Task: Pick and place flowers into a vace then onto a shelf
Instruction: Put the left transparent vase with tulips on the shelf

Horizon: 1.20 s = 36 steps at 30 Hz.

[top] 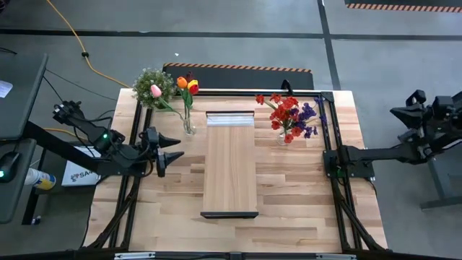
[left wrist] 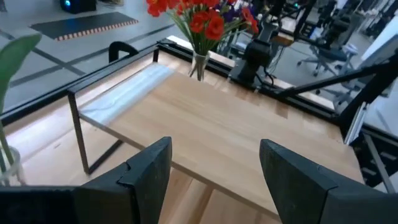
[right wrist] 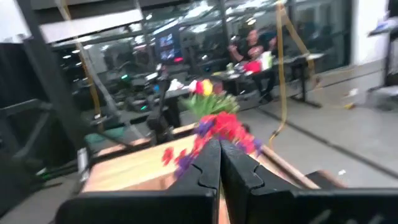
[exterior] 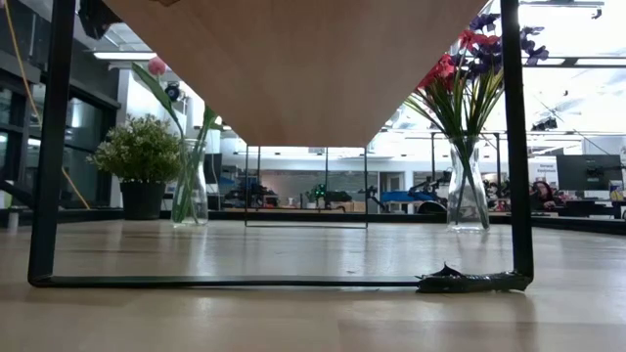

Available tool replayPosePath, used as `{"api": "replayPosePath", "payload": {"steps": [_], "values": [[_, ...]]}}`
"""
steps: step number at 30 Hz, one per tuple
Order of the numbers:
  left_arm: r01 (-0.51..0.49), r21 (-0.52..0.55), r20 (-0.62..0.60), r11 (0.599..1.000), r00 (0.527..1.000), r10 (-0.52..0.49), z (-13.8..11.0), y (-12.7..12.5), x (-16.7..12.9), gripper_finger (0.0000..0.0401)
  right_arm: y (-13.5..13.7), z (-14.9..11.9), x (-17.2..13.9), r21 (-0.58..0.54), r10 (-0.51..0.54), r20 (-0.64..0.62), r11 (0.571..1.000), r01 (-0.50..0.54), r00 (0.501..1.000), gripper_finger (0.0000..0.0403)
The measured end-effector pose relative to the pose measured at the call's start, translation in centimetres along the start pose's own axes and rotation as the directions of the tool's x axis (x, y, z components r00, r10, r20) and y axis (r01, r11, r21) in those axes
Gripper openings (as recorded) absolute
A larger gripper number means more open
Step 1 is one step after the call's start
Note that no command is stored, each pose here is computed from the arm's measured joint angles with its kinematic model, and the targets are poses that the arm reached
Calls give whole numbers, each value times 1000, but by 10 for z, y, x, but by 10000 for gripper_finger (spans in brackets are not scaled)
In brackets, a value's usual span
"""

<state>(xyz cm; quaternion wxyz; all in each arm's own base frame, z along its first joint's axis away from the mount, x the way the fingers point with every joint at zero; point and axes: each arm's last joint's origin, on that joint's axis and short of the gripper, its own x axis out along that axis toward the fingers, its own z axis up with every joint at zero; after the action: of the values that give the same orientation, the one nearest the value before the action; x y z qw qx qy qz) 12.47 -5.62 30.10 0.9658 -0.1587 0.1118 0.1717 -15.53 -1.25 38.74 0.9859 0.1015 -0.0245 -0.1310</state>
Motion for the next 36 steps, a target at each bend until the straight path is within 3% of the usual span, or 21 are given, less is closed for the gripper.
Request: {"api": "replayPosePath", "payload": {"steps": [3,9,14,28,36], "values": [[-2,-18,18,1000,1000,2,-8,6,0,276,0,-6,-1,4,43,-33,999,-43,999,3],[18,-61,61,998,998,-14,-24,17,0,276,5,-20,12,-101,164,-101,979,-175,981,6],[39,-61,84,997,996,-33,-35,25,0,276,7,-33,18,-148,241,-85,956,-252,967,2],[72,-56,104,996,992,-66,-58,44,-3,276,14,-29,31,-171,331,-25,928,-330,943,1],[81,-69,114,994,991,-72,-68,50,-2,276,20,-42,59,-147,332,-88,928,-341,939,6]]}}
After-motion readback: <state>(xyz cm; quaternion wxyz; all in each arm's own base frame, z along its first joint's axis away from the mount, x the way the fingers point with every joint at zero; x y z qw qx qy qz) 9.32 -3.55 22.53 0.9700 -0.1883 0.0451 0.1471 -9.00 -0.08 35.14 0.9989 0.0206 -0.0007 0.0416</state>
